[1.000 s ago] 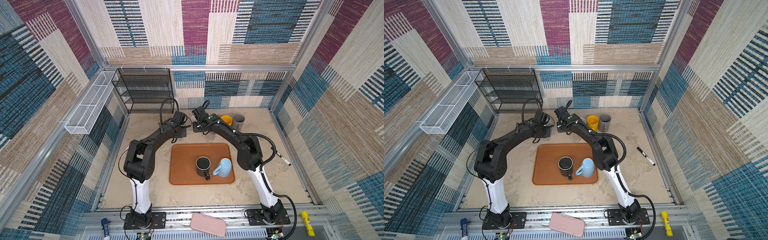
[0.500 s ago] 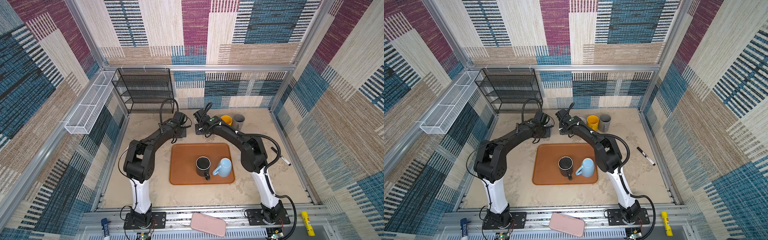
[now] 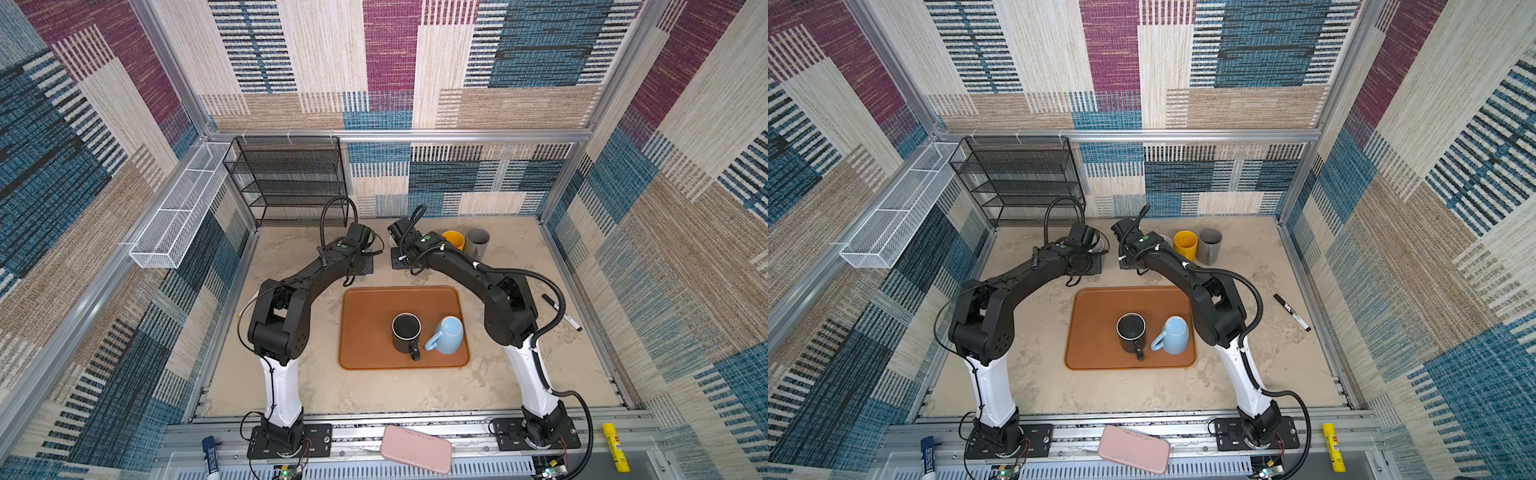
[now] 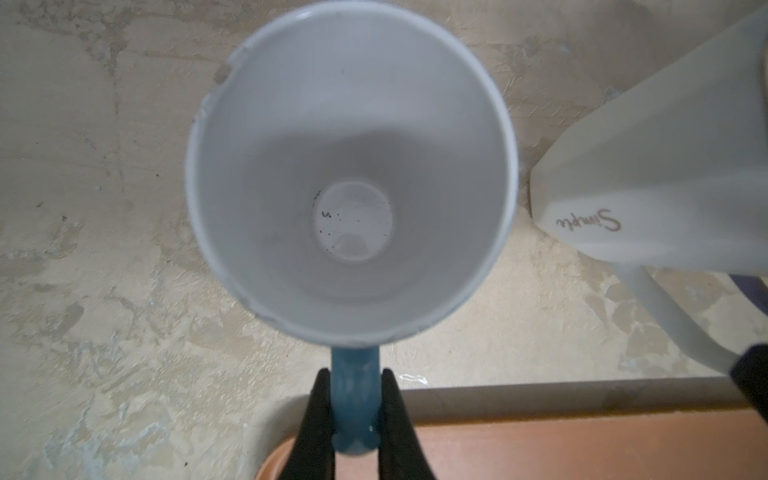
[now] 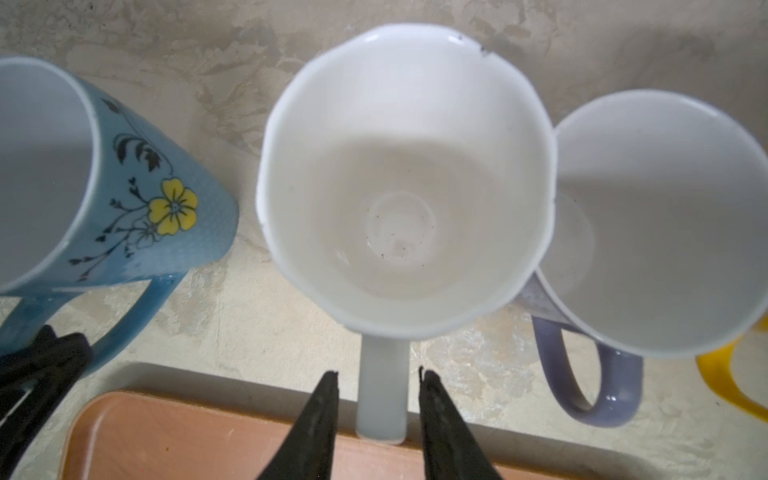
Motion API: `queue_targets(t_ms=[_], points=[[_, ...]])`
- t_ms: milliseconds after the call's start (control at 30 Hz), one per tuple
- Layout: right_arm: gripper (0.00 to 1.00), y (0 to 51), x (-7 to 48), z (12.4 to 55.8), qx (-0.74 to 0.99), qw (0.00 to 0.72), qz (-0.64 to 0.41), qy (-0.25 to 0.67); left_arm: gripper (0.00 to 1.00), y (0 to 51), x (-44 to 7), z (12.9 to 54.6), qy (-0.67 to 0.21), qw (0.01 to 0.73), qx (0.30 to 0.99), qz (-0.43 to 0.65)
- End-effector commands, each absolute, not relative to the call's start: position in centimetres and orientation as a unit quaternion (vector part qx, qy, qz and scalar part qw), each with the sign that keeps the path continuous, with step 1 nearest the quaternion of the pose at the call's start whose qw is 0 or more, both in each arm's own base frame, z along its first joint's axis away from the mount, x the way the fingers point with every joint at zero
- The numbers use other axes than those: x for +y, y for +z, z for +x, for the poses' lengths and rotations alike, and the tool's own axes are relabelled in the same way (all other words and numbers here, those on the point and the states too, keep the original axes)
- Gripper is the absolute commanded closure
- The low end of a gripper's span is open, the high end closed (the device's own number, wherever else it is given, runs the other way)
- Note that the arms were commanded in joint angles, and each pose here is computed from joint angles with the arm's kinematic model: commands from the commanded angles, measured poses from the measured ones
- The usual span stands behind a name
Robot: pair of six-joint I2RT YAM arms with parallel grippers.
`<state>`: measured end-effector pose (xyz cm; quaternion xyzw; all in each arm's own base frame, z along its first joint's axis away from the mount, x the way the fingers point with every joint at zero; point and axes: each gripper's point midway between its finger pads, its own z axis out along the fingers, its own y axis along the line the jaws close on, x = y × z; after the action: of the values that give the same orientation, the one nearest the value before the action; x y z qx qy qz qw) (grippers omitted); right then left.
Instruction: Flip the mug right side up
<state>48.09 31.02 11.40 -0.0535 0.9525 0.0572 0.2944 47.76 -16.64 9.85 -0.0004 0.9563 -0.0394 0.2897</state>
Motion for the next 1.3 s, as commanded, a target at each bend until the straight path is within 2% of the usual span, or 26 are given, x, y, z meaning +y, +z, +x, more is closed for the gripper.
queue_targets(t_ms=[0,500,1133,1267], points=[[0.61,12.2,30.9,48.1,0.951,0.301,-0.048,0.058,0.95,10.7,-17.1,48.8,-0.051,0.312,0.949,-0.001],[0.59,16.6,29.3,46.6,0.938,0.333,-0.051,0.082,0.95,9.8,-19.5,49.8,-0.078,0.311,0.947,0.01],[0.59,17.0,26.7,46.6,0.936,0.34,-0.038,0.08,0.95,9.9,-21.7,49.2,-0.077,0.303,0.95,0.008],[0.59,17.0,26.7,46.4,0.936,0.341,-0.039,0.082,0.91,9.8,-21.8,49.0,-0.074,0.301,0.951,0.005]])
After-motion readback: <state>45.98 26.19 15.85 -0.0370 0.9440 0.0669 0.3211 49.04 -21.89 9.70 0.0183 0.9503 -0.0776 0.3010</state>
